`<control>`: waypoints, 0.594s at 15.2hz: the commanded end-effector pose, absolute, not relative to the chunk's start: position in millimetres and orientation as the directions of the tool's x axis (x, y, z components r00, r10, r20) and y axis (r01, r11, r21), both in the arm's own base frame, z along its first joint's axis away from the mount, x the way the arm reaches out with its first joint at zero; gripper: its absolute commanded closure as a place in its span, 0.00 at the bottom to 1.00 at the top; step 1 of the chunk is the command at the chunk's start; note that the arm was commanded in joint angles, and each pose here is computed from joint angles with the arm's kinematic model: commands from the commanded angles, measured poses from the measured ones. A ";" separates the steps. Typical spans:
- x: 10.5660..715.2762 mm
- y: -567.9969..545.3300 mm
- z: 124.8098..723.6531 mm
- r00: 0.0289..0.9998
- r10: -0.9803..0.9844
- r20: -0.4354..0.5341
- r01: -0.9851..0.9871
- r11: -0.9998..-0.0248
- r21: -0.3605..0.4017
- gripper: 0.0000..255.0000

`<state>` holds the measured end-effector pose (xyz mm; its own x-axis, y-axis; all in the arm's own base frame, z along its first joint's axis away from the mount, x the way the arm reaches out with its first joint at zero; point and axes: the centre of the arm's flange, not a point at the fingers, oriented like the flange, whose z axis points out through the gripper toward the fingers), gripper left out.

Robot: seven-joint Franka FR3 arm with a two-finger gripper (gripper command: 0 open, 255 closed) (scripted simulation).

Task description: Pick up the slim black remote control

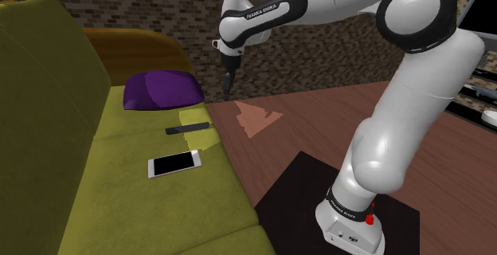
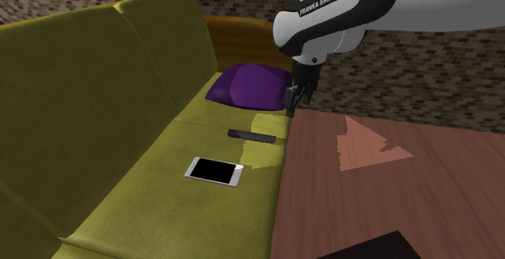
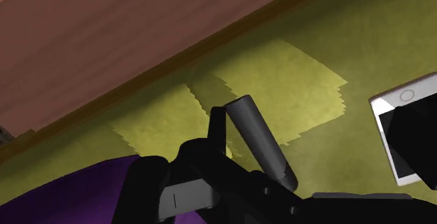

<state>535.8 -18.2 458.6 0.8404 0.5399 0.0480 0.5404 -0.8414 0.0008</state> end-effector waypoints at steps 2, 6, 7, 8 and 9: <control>567.3 -8.7 432.0 0.798 0.602 0.037 0.602 -0.798 -0.013 0.00; 606.0 8.3 396.5 0.736 0.676 0.023 0.677 -0.736 -0.032 0.00; 615.3 13.2 387.5 0.720 0.694 0.020 0.694 -0.719 -0.037 0.00; 624.4 18.3 378.5 0.703 0.711 0.017 0.711 -0.702 -0.042 0.00; 633.3 23.6 369.4 0.685 0.728 0.014 0.728 -0.684 -0.047 0.00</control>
<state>625.0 18.2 378.3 0.7044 0.7096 0.0166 0.7096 -0.7034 -0.0410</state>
